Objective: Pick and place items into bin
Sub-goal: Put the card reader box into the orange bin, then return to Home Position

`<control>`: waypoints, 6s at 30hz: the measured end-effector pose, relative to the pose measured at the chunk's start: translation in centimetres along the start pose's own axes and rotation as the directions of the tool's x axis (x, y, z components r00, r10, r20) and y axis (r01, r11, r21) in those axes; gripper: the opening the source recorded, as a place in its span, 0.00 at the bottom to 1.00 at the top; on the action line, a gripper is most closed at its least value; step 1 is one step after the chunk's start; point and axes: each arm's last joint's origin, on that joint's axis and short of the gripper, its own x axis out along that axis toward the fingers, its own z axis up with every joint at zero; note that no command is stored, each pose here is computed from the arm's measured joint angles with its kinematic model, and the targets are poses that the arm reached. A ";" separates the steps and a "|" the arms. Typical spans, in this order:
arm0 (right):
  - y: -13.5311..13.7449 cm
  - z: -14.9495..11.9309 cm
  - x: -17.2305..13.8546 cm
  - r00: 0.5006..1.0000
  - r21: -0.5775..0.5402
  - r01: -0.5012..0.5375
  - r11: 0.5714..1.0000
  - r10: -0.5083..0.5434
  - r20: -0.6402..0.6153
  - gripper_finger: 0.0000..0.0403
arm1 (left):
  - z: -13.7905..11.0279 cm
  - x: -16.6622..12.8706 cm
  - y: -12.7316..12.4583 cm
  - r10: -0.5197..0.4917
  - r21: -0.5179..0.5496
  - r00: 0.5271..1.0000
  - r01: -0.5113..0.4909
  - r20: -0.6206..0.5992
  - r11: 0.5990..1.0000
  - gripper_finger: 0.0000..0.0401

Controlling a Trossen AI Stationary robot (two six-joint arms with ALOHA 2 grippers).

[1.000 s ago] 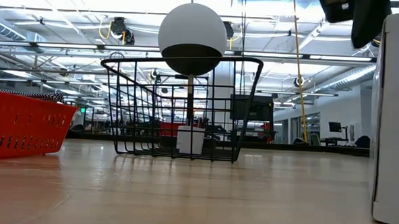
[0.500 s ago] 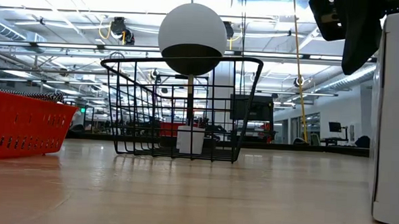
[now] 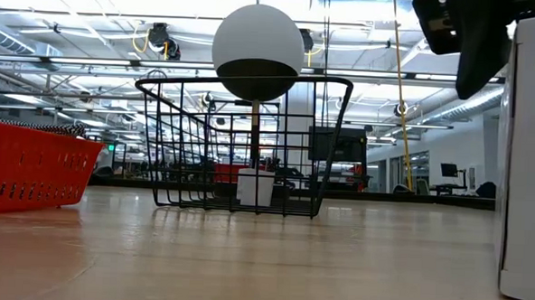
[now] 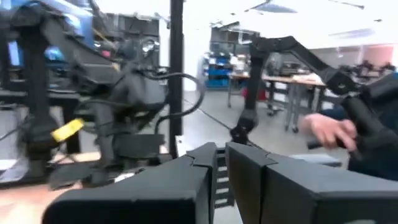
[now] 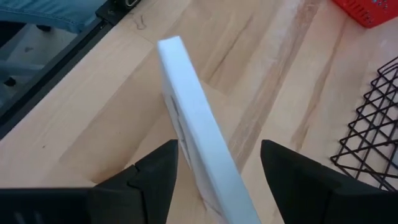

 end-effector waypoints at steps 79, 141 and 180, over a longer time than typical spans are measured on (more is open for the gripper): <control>9.7 -7.4 -13.4 0.981 0.841 0.195 0.504 -0.093 -0.172 0.11 | -1.1 -0.5 1.3 0.127 -0.046 0.991 -0.129 -0.043 0.991 0.10; -0.2 -7.1 -8.1 0.765 0.207 -0.297 0.932 0.103 0.636 0.40 | -2.6 -2.5 6.8 0.028 -0.003 0.949 -0.031 -0.314 1.000 0.10; -5.1 -16.1 -15.3 0.686 0.315 -0.132 0.940 -0.142 0.713 0.40 | 0.3 -19.2 9.7 0.262 -0.030 0.965 -0.262 0.014 0.965 0.10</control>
